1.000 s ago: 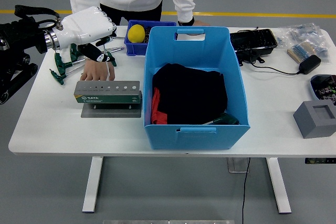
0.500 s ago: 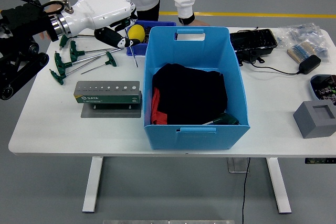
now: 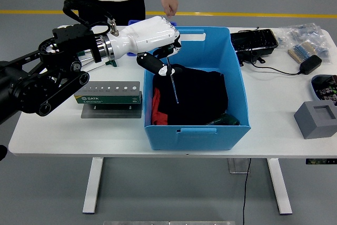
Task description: Lift tool from toolbox,place it in box,lift tool from toolbox,place it in box
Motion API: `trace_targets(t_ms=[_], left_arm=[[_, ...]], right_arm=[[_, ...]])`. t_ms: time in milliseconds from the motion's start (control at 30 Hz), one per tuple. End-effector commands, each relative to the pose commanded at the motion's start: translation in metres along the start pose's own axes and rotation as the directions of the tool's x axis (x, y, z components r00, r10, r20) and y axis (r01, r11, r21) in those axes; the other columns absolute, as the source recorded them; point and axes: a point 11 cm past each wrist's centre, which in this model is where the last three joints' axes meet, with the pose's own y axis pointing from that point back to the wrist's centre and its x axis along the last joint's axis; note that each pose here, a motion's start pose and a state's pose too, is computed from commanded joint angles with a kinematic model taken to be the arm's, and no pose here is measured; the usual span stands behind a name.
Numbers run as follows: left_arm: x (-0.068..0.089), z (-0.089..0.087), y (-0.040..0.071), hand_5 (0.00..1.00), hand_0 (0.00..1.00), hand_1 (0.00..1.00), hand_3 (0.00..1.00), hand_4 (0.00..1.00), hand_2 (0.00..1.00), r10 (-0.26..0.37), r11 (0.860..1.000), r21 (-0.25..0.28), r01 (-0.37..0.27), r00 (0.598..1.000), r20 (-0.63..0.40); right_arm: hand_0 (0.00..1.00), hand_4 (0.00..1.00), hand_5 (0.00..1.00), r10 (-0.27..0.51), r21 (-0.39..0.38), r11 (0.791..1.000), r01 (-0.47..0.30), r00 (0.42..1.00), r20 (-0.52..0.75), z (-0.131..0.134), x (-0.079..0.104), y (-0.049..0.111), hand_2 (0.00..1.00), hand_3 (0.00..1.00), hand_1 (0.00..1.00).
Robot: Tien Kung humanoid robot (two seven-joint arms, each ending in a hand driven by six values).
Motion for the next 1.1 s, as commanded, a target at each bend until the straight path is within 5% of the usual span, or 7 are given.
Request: trace_targets(t_ms=[167, 200, 367, 400, 633, 900, 1100], left_arm=[[-0.029, 0.003, -0.012, 0.525, 0.286, 0.315, 0.471, 0.862, 0.387, -0.136, 0.991, 0.011, 0.137, 0.990, -0.044], [-0.034, 0.003, -0.014, 0.574, 0.442, 0.557, 0.571, 0.905, 0.615, -0.157, 0.987, 0.010, 0.158, 0.986, -0.049], [-0.047, 0.006, -0.015, 0.574, 0.442, 0.557, 0.571, 0.905, 0.615, -0.233, 0.972, -0.037, 0.231, 0.971, -0.045], [-0.048, 0.007, -0.015, 0.530, 0.674, 0.737, 0.606, 0.965, 0.799, -0.242, 0.969, -0.050, 0.240, 0.969, -0.040], [-0.054, 0.000, -0.011, 0.554, 0.822, 0.838, 0.648, 0.987, 0.897, -0.287, 0.957, -0.040, 0.286, 0.958, -0.018], [-0.050, -0.013, -0.005, 0.515, 0.885, 0.915, 0.668, 0.975, 0.971, -0.271, 0.962, 0.010, 0.272, 0.962, -0.027], [-0.041, -0.028, 0.003, 0.539, 0.896, 0.927, 0.698, 0.974, 0.992, -0.137, 0.985, 0.092, 0.145, 0.987, -0.084]], right_arm=[[0.669, 0.844, 0.713, 0.000, 0.003, 1.000, 0.000, 1.000, -0.003, -0.001, 0.000, 0.000, 0.735, 0.616, 0.647], [0.668, 0.844, 0.713, 0.000, 0.005, 1.000, 0.000, 1.000, -0.003, -0.002, 0.000, 0.000, 0.735, 0.615, 0.647], [0.668, 0.844, 0.713, -0.002, 0.015, 1.000, 0.002, 1.000, 0.002, -0.006, 0.000, 0.001, 0.735, 0.615, 0.647], [0.669, 0.844, 0.714, -0.002, 0.017, 1.000, 0.002, 1.000, 0.005, -0.007, 0.000, 0.001, 0.735, 0.616, 0.647], [0.668, 0.844, 0.713, -0.003, 0.024, 1.000, 0.003, 1.000, 0.015, -0.009, -0.001, 0.001, 0.735, 0.616, 0.646], [0.668, 0.844, 0.713, -0.005, 0.029, 1.000, 0.004, 1.000, 0.015, -0.011, 0.000, 0.001, 0.734, 0.615, 0.647], [0.668, 0.844, 0.713, -0.003, 0.034, 0.999, 0.002, 1.000, 0.018, -0.012, 0.001, 0.001, 0.734, 0.616, 0.644]])
